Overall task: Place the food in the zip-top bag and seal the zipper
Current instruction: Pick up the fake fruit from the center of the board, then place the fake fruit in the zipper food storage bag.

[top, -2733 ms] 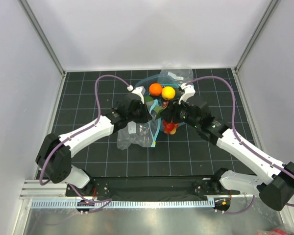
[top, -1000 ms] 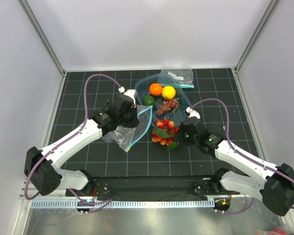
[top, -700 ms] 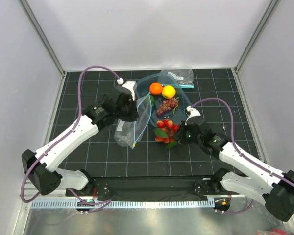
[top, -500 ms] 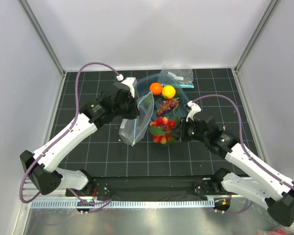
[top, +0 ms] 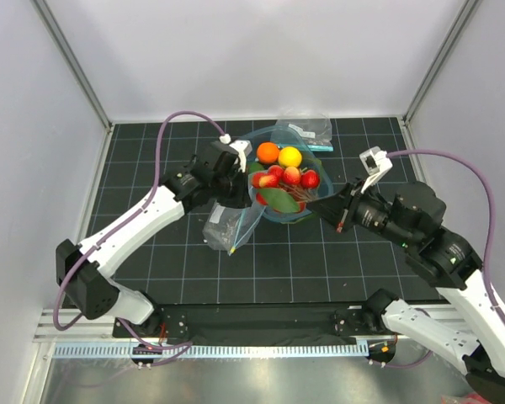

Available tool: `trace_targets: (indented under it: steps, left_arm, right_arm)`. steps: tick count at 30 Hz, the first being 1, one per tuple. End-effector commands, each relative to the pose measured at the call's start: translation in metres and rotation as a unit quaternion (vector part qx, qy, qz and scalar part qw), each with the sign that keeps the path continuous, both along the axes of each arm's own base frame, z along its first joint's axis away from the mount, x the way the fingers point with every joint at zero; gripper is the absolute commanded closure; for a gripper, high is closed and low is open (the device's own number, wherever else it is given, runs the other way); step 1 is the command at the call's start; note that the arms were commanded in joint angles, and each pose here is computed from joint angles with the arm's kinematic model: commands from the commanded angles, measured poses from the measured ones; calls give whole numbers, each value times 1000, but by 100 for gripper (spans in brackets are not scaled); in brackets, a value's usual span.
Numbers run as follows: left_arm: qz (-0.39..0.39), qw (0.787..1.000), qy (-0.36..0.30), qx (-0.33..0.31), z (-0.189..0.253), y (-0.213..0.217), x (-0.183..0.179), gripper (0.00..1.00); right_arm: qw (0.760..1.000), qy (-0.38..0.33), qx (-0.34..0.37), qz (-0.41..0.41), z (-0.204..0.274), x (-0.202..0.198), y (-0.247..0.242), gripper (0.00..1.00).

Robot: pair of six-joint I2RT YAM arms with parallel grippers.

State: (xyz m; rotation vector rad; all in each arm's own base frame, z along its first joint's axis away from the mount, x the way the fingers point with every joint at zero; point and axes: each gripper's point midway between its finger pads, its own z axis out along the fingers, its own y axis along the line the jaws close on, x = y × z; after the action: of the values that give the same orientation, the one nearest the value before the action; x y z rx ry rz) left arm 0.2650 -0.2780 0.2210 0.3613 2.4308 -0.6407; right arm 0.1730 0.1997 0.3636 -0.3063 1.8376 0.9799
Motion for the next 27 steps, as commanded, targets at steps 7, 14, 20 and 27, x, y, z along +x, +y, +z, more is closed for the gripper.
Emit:
trace_targets:
  steps: [7, 14, 20, 27]
  left_arm:
    - [-60, 995, -30, -79, 22, -21, -8, 100]
    - [-45, 991, -38, -123, 28, -12, -8, 100]
    - [-45, 989, -26, -137, 30, -10, -7, 100]
    - [-43, 989, -34, -141, 34, -7, -6, 100]
  right_arm:
    - [995, -49, 92, 4, 12, 27, 28, 99]
    - [996, 23, 87, 21, -44, 33, 47, 99]
    - [995, 70, 64, 12, -89, 28, 44, 99]
    - [994, 106, 20, 6, -116, 26, 41, 99]
